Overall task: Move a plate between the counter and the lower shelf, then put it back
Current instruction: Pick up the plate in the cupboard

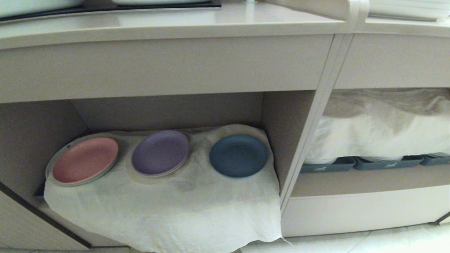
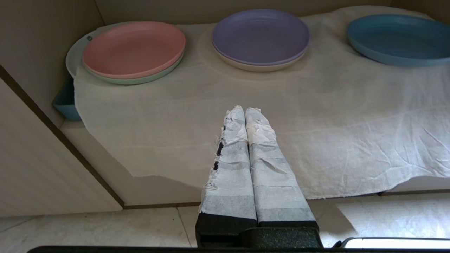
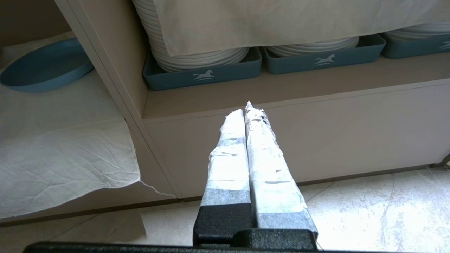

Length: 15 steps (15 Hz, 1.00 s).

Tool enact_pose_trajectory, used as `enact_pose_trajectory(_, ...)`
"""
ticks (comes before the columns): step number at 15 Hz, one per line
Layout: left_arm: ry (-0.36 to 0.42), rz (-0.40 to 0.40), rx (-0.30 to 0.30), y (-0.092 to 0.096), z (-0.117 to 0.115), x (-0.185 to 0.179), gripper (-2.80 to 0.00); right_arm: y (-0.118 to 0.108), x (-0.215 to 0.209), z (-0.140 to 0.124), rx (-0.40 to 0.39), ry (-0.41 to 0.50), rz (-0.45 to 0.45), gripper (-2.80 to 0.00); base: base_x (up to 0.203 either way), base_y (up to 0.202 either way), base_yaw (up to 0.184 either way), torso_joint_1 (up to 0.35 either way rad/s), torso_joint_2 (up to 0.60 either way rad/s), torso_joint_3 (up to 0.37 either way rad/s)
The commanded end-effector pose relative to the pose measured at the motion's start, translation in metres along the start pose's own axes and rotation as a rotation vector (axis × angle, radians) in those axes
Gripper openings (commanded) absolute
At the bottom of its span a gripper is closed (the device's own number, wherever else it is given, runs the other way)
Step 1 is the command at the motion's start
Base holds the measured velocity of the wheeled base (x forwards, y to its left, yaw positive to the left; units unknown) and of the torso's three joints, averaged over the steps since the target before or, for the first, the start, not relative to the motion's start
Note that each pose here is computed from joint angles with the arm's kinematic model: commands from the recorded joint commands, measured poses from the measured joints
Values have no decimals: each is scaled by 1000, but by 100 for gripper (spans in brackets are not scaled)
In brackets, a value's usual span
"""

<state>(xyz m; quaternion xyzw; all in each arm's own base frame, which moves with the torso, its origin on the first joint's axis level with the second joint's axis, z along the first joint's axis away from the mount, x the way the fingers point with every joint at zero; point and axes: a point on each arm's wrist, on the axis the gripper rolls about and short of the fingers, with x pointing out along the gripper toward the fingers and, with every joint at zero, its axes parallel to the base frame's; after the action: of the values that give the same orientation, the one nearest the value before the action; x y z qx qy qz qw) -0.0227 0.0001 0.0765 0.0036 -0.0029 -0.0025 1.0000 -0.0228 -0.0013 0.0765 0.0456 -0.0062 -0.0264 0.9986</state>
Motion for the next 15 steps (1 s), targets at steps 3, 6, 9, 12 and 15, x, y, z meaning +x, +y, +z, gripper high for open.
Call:
enact_pose_trajectory(3, 0, 1, 0, 0, 0, 0, -280, 0, 0, 0, 0, -1, 0, -280, 0, 0, 0, 0, 0, 0)
enact_pose_trajectory(6, 8, -1, 0, 0, -1, 0, -280, 0, 0, 0, 0, -1, 0, -280, 0, 0, 0, 0, 0, 0)
enact_pose_trajectory(9, 15, -1, 0, 0, -1, -1, -280, 0, 0, 0, 0, -1, 0, -280, 0, 0, 0, 0, 0, 0)
enact_pose_trajectory(12, 15, 0, 0, 0, -1, -1, -280, 0, 0, 0, 1, -1, 0, -280, 0, 0, 0, 0, 0, 0)
enact_pose_trajectory(15, 15, 0, 0, 0, -1, -1, -280, 0, 0, 0, 0, -1, 0, -280, 0, 0, 0, 0, 0, 0)
